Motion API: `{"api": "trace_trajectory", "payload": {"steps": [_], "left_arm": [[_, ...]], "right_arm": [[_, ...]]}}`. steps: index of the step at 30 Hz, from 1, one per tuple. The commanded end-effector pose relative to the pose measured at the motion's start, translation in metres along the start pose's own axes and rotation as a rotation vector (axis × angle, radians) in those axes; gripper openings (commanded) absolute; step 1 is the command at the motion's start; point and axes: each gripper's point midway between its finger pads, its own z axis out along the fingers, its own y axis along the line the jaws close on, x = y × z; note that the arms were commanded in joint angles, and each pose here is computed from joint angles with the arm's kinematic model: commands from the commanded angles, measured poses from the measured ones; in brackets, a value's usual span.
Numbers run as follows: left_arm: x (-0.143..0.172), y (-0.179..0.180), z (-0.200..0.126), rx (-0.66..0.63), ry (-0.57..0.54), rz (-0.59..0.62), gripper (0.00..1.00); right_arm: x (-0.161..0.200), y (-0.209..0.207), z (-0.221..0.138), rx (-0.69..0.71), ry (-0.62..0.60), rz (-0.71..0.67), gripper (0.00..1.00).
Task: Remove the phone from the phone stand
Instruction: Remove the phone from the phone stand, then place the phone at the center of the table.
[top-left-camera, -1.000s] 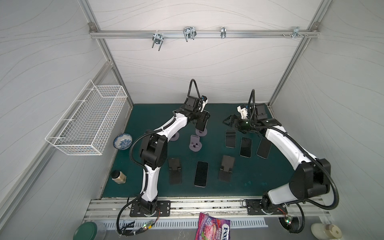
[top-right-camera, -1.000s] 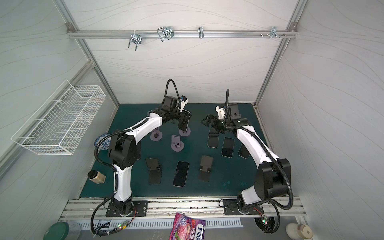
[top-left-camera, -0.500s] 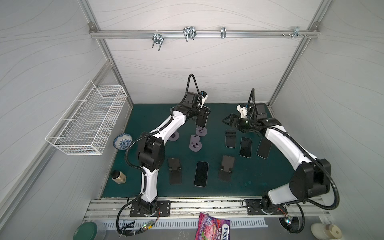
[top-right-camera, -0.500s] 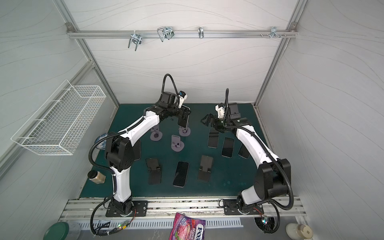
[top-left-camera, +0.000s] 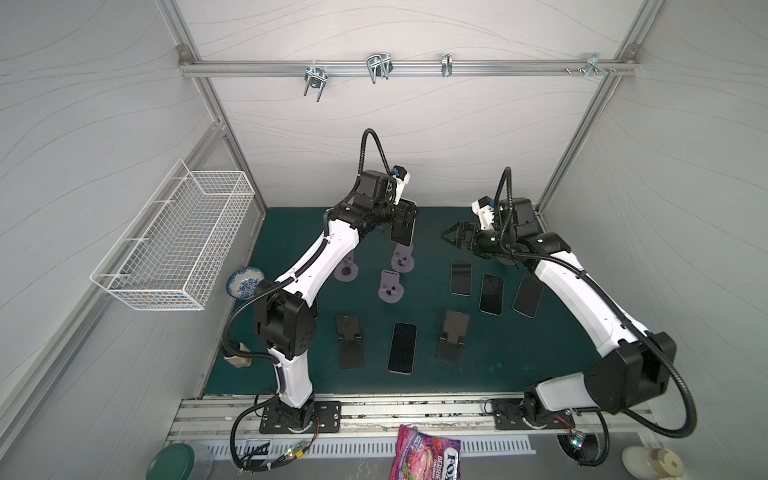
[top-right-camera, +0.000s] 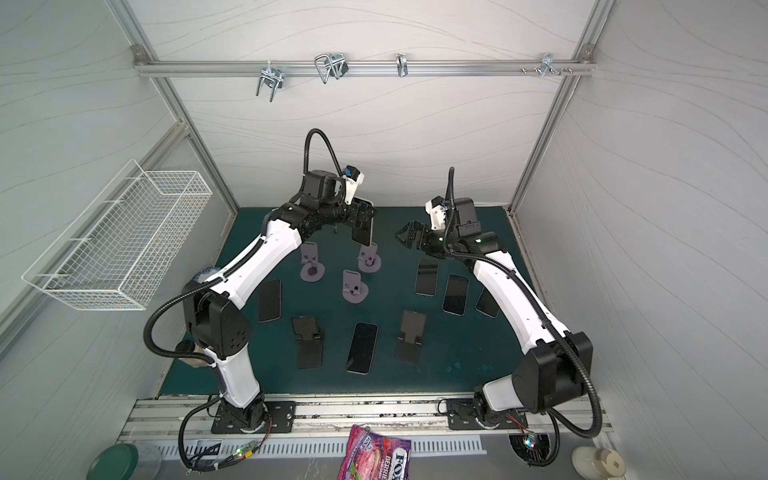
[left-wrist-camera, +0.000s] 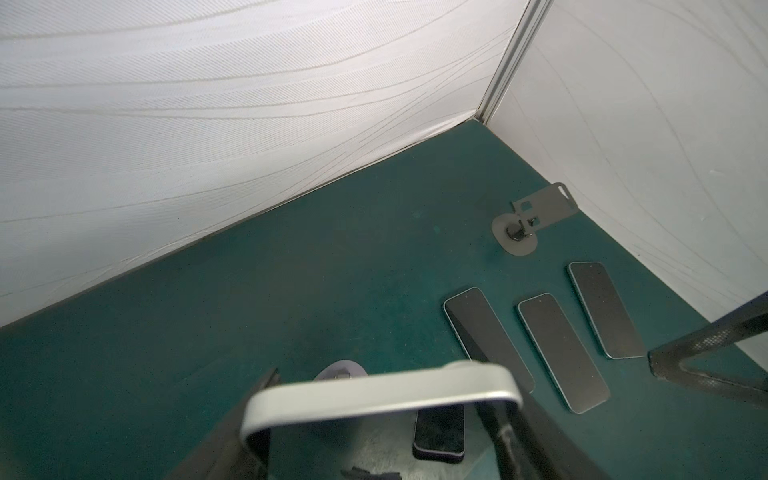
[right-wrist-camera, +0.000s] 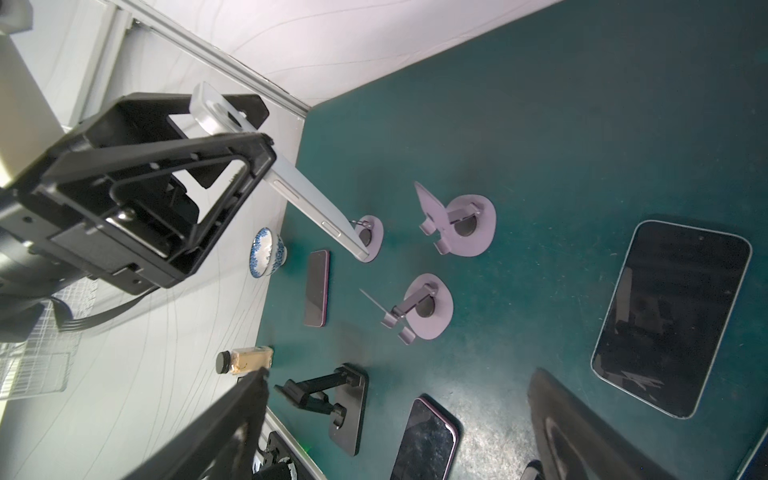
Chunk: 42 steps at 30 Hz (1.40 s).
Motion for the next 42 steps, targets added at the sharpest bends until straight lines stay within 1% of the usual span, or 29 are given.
{"api": "trace_trajectory", "payload": {"steps": [1, 3, 4, 10, 15, 18, 24, 30, 34, 42], "left_arm": [[-0.042, -0.022, -0.049, 0.038, -0.124, -0.014, 0.59], [-0.044, -0.030, -0.063, 0.054, -0.132, -0.031, 0.59], [-0.035, -0.032, -0.066, 0.053, -0.110, -0.046, 0.59], [-0.021, -0.050, -0.096, 0.084, -0.075, -0.130, 0.59], [-0.006, -0.074, -0.115, 0.121, -0.041, -0.133, 0.59], [0.004, -0.083, -0.119, 0.136, -0.012, -0.151, 0.59], [0.025, -0.090, -0.112, 0.146, 0.057, -0.207, 0.58], [0.043, -0.098, -0.102, 0.184, 0.102, -0.235, 0.57], [0.058, -0.098, -0.088, 0.193, 0.157, -0.254, 0.57], [0.080, -0.097, -0.060, 0.185, 0.256, -0.274, 0.56]], "right_arm": [[0.001, 0.021, -0.021, 0.004, -0.023, -0.018, 0.98], [0.004, 0.029, -0.027, 0.000, -0.027, -0.028, 0.97], [0.007, 0.032, -0.030, 0.000, -0.026, -0.030, 0.97], [0.025, 0.047, -0.048, 0.007, -0.023, -0.042, 0.97], [0.040, 0.048, -0.061, 0.017, -0.014, -0.037, 0.97], [0.046, 0.047, -0.067, 0.021, -0.009, -0.035, 0.97], [0.056, 0.039, -0.077, 0.050, -0.013, -0.042, 0.97], [0.065, 0.034, -0.077, 0.067, 0.024, -0.044, 0.97], [0.070, 0.025, -0.073, 0.088, 0.031, -0.050, 0.97], [0.074, 0.002, -0.072, 0.088, 0.023, 0.006, 0.97]]}}
